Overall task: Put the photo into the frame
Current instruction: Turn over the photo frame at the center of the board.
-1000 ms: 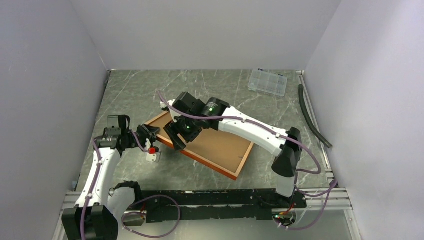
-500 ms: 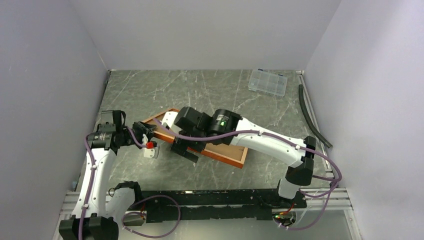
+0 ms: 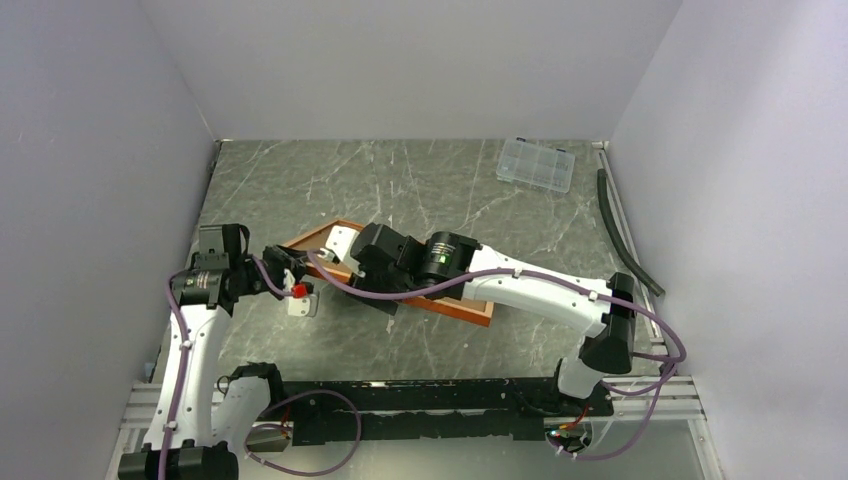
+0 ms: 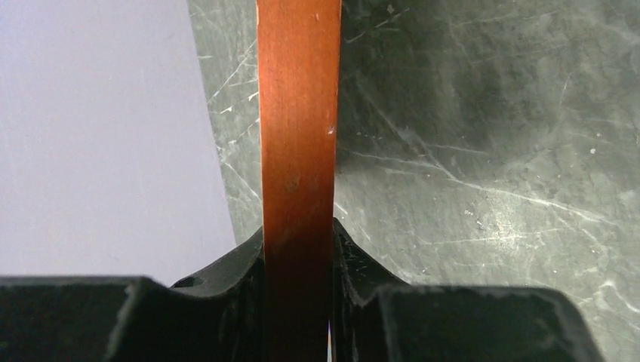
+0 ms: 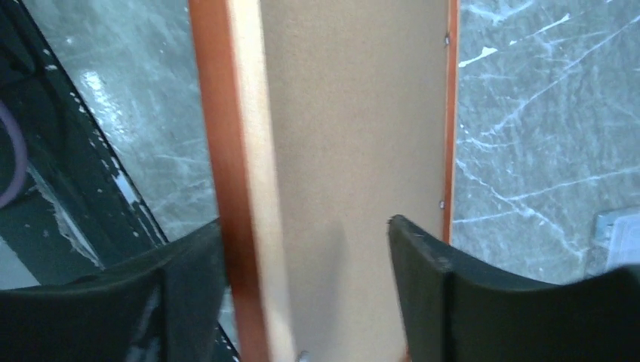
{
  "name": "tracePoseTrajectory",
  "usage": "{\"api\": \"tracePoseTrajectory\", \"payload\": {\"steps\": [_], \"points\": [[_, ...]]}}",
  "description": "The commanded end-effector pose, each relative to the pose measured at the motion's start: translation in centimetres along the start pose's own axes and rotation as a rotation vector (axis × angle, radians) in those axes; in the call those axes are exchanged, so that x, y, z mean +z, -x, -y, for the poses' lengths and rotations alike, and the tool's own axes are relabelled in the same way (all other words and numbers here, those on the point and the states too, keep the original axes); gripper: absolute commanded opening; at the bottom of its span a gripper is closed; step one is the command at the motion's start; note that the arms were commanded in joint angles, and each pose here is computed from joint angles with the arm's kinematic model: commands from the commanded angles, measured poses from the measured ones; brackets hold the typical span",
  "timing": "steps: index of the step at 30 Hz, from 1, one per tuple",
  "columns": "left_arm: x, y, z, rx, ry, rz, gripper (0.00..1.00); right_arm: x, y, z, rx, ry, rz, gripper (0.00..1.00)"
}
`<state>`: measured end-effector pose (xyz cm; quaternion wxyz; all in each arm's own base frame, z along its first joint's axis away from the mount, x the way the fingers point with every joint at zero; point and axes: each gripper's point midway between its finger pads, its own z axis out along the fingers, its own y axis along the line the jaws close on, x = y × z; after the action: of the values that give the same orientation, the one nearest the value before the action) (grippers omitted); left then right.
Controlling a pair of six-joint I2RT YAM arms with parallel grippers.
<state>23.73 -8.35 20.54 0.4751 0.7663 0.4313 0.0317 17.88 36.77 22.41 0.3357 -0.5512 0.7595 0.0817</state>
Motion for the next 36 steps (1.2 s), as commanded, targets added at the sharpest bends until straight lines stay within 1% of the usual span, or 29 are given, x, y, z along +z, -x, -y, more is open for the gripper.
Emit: {"api": "tracePoseTrajectory", "payload": {"steps": [1,2,3,5,6,7,9,11,13,14,15,16,20,21,23,24,26,28,30,33,36], "points": [[-1.2,1.6,-3.0,-0.022,0.097,0.04,0.03,-0.7,2.4,2.0,0.024,-0.101,0.099,0.63],[-1.2,1.5,-3.1,-0.035,0.098,0.037,0.03,-0.6,2.4,2.4,0.033,-0.125,0.09,0.54],[-1.3,1.5,-3.2,-0.044,0.101,0.035,0.04,-0.5,2.4,2.7,0.048,-0.143,0.088,0.47],[-1.5,1.7,-3.7,-0.05,0.126,0.039,0.12,-0.7,2.9,3.3,0.085,-0.155,0.114,0.39],[-1.6,1.9,-4.0,-0.055,0.142,0.045,0.18,-1.0,3.3,3.5,0.109,-0.149,0.135,0.34],[-1.8,2.2,-4.5,-0.062,0.164,0.055,0.26,-1.5,3.9,3.8,0.134,-0.139,0.163,0.31],[-2.2,2.7,-5.7,-0.077,0.212,0.069,0.43,-2.5,5.0,4.2,0.178,-0.118,0.216,0.28],[-2.6,2.9,-6.5,-0.113,0.235,0.073,0.64,-3.4,6.1,4.5,0.217,-0.082,0.251,0.26],[-3.2,3.1,-7.5,-0.172,0.258,0.072,0.74,-4.3,7.0,5.0,0.266,-0.06,0.266,0.24],[-3.5,3.1,-7.9,-0.205,0.266,0.068,0.81,-4.3,7.4,5.2,0.288,-0.051,0.265,0.25],[-3.8,3.1,-8.3,-0.245,0.28,0.07,0.91,-4.7,7.8,5.5,0.312,-0.044,0.27,0.24],[-4.1,3.4,-9.0,-0.291,0.3,0.078,0.94,-5.0,8.1,5.8,0.342,-0.035,0.276,0.24],[-6.0,5.1,-11.7,-0.437,0.377,0.133,0.94,-6.1,9.7,8.0,0.488,0.031,0.333,0.24],[-6.4,5.5,-12.3,-0.501,0.399,0.146,0.94,-6.2,9.9,8.8,0.526,0.045,0.342,0.24],[-7.2,5.8,-13.4,-0.579,0.426,0.152,0.94,-6.2,10.2,10.8,0.618,0.083,0.356,0.24],[-7.2,5.5,-13.8,-0.63,0.421,0.144,0.94,-6.1,10.0,12.4,0.68,0.105,0.365,0.23],[-7.4,4.9,-14.4,-0.783,0.402,0.124,0.94,-5.6,9.6,14.4,0.788,0.17,0.373,0.23],[-7.1,4.8,-13.9,-0.93,0.321,0.11,0.94,-4.6,8.7,15.9,0.88,0.232,0.361,0.21],[-7.1,5.3,-13.8,-1.0,0.274,0.13,0.94,-3.3,7.3,17.4,0.929,0.227,0.34,0.21],[-6.8,5.0,-13.4,-1.058,0.269,0.136,0.94,-2.1,5.2,18.9,0.974,0.217,0.332,0.21],[-6.1,4.2,-12.4,-1.125,0.228,0.122,0.94,-1.8,2.8,20.7,1.002,0.145,0.321,0.22]]}}
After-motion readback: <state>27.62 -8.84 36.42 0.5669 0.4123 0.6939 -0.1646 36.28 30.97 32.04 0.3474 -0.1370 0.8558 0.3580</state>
